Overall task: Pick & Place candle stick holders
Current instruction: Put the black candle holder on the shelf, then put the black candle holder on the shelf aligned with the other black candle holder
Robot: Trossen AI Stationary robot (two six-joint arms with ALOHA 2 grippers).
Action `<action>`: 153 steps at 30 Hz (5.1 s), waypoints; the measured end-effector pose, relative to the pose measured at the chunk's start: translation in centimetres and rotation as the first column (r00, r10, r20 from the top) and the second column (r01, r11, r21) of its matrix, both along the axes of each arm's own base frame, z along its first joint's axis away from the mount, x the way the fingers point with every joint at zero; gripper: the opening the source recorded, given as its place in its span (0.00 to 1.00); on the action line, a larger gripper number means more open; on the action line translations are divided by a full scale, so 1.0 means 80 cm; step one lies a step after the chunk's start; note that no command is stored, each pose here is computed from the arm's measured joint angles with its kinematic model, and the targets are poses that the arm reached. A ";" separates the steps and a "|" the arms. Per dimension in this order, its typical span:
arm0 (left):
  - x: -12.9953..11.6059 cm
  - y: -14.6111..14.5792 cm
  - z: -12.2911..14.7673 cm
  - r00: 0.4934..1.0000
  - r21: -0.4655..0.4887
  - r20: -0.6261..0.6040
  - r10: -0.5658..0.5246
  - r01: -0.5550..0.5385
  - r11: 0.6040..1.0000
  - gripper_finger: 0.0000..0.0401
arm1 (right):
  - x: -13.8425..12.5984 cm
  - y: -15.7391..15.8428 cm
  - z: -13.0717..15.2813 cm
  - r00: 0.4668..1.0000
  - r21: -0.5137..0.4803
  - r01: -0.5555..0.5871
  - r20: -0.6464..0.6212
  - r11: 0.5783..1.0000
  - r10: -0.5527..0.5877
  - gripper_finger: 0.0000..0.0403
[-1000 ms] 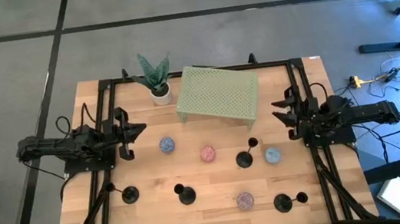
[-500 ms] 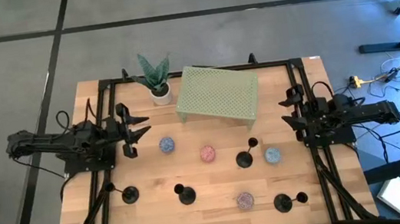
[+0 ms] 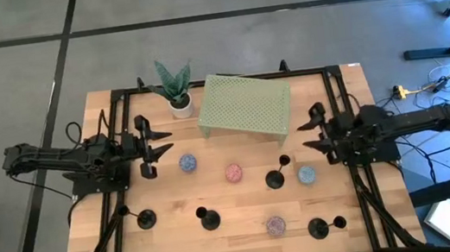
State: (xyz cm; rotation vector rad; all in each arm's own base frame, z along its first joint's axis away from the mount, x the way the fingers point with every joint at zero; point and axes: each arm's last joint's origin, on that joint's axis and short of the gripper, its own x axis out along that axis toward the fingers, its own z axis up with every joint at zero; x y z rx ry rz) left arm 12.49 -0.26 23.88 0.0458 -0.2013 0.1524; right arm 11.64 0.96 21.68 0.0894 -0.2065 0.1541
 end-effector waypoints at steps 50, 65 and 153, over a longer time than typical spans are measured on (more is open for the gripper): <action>0.001 0.000 -0.003 0.999 0.034 -0.032 0.008 -0.007 0.999 0.36 | 0.072 0.022 0.005 0.954 -0.130 -0.213 -0.242 0.968 0.178 0.28; 0.001 0.000 -0.003 0.999 0.034 -0.031 0.009 -0.008 0.999 0.36 | 0.074 0.014 0.058 0.997 -0.071 0.044 0.064 0.996 -0.040 0.28; 0.000 0.002 -0.003 0.998 0.003 -0.026 0.065 -0.065 0.998 0.36 | 0.046 -0.162 0.141 0.749 -0.106 0.643 -0.119 0.759 -0.651 0.55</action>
